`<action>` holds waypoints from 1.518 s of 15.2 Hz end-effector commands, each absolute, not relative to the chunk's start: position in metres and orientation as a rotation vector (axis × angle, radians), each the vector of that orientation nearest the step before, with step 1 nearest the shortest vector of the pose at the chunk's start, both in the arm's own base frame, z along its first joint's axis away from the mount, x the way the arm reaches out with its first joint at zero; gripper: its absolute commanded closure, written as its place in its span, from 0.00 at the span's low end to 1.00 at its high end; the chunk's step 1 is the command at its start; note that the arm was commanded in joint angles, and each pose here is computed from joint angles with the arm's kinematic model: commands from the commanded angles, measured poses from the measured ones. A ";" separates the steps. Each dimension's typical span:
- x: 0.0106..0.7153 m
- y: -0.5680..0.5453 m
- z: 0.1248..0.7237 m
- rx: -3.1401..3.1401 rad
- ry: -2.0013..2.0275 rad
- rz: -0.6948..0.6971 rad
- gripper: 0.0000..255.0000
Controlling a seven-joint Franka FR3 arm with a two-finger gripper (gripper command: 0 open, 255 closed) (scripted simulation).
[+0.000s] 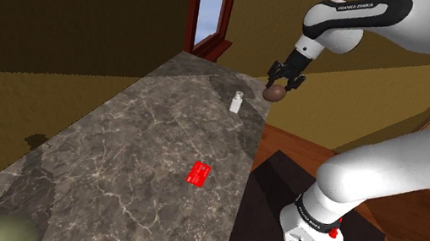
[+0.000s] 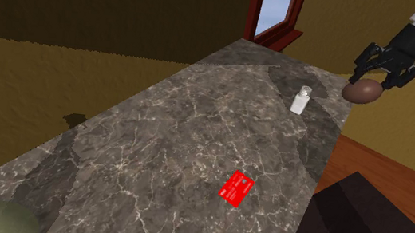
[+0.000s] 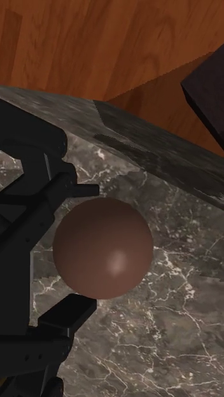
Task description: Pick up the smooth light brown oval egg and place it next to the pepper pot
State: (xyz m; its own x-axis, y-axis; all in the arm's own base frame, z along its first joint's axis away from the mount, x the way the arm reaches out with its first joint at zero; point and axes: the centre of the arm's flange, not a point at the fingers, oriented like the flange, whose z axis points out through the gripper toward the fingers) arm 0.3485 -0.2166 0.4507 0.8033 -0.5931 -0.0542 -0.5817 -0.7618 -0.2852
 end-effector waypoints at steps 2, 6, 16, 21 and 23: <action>0.349 -0.217 0.436 -2.703 0.901 -0.058 1.00; 0.349 -0.217 0.414 -2.703 0.901 -0.058 1.00; 0.349 -0.217 0.362 -2.703 0.901 -0.058 1.00; 0.349 -0.217 0.335 -2.703 0.901 -0.058 1.00; 0.349 -0.217 0.335 -2.703 0.901 -0.058 1.00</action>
